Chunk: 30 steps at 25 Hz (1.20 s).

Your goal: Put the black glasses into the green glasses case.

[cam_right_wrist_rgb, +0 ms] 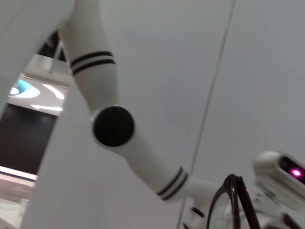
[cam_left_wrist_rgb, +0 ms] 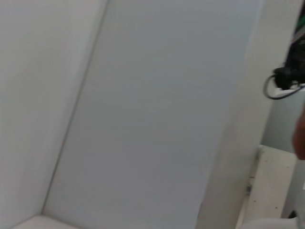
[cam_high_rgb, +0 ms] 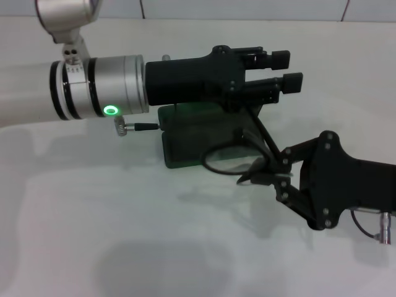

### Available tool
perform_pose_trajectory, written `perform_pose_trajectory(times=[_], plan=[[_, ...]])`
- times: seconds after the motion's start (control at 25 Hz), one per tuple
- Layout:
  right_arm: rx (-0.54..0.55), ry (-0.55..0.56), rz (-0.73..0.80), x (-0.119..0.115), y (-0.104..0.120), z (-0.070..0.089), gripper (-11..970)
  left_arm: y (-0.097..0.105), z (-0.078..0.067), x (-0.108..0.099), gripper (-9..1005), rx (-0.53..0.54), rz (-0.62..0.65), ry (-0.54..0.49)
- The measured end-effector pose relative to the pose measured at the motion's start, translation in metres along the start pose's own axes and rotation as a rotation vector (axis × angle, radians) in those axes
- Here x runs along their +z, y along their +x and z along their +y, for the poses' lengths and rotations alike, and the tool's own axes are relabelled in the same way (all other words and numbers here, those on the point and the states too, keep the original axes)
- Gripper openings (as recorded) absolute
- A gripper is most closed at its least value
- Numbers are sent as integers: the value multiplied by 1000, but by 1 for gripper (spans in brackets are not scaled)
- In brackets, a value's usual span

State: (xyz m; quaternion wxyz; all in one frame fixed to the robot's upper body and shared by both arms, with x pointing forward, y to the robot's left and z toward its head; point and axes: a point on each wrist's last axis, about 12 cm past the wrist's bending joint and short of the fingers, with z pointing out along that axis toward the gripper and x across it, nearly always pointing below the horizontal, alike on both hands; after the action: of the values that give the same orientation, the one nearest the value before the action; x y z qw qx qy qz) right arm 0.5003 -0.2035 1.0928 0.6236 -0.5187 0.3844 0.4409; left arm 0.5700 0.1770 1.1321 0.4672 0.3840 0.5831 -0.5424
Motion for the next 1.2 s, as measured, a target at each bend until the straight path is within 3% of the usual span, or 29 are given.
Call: perform_pose_trajectory(times=[0.88, 1.0, 1.2], plan=[[-6, 59, 48, -4, 5, -5, 123, 1, -4, 7, 548, 21, 43, 51], [-12, 91, 131, -6, 14, -9, 125, 2, 2, 2, 548, 41, 16, -18], [-76, 147, 266, -7, 25, -20, 128, 9, 30, -27, 547, 22, -74, -357]])
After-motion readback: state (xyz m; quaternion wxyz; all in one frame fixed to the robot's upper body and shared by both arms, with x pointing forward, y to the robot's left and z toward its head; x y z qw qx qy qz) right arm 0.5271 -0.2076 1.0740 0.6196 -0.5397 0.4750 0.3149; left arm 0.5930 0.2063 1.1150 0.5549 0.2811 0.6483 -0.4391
